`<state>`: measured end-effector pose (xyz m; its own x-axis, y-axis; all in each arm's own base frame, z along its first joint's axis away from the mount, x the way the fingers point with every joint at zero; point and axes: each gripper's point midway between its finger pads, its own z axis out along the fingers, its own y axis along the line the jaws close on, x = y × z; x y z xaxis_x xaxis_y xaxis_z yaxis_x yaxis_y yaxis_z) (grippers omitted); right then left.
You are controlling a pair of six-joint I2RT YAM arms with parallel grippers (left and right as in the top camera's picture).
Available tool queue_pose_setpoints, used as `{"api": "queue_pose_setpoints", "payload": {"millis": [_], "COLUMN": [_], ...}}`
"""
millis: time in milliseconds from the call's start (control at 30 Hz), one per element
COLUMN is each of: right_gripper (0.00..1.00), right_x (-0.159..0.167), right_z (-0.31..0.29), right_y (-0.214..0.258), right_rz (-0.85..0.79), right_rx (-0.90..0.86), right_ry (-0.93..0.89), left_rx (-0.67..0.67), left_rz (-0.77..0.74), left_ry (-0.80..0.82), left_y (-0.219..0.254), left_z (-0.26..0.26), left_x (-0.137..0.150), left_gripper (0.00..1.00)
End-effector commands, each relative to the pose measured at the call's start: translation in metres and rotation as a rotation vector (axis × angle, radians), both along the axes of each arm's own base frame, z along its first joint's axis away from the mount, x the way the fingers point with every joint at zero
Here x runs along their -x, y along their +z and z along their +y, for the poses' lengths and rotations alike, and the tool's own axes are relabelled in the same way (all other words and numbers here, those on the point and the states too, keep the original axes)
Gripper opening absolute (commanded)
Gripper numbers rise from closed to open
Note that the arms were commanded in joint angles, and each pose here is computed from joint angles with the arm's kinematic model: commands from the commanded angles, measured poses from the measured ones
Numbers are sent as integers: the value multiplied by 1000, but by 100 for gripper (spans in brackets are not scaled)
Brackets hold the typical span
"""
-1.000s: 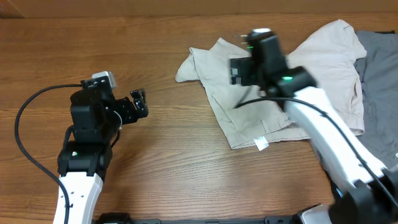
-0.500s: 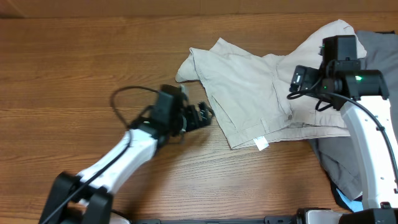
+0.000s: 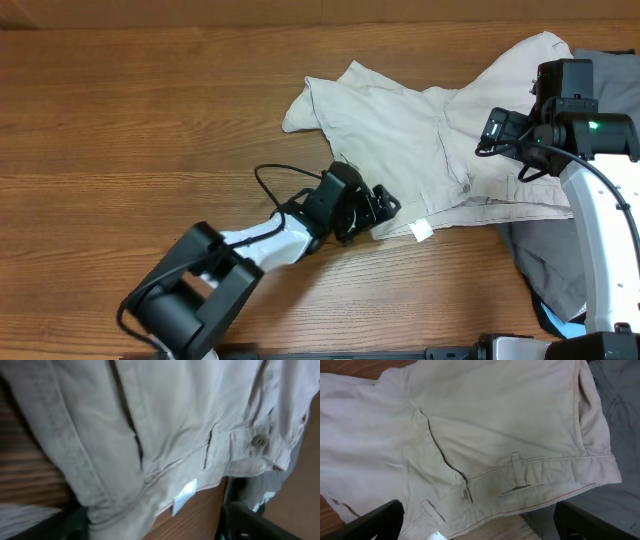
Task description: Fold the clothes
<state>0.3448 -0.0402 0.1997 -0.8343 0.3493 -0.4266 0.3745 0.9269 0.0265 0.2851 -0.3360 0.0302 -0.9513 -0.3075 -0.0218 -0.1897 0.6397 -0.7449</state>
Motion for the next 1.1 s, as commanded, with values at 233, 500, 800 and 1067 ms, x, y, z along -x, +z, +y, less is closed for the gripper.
{"api": "queue_pose_setpoints", "payload": {"millis": [233, 500, 800, 1067], "right_gripper": [100, 100, 96, 91], "right_x": [-2, 0, -11, -34], "right_z": [-3, -12, 47, 135], "right_y": [12, 12, 15, 3], "right_rz": [-40, -39, -85, -87], "right_rx": [-1, 0, -223, -332], "right_ry": [-12, -35, 298, 576], "left_rx": [68, -56, -309, -343], "left_rz": [25, 2, 77, 111], "left_ry": [-154, -70, 445, 494], "left_y": [-5, 37, 53, 48], "left_z": [-3, 166, 388, 406], "left_x": [13, -18, 13, 22], "left_gripper": [4, 4, 4, 4]}}
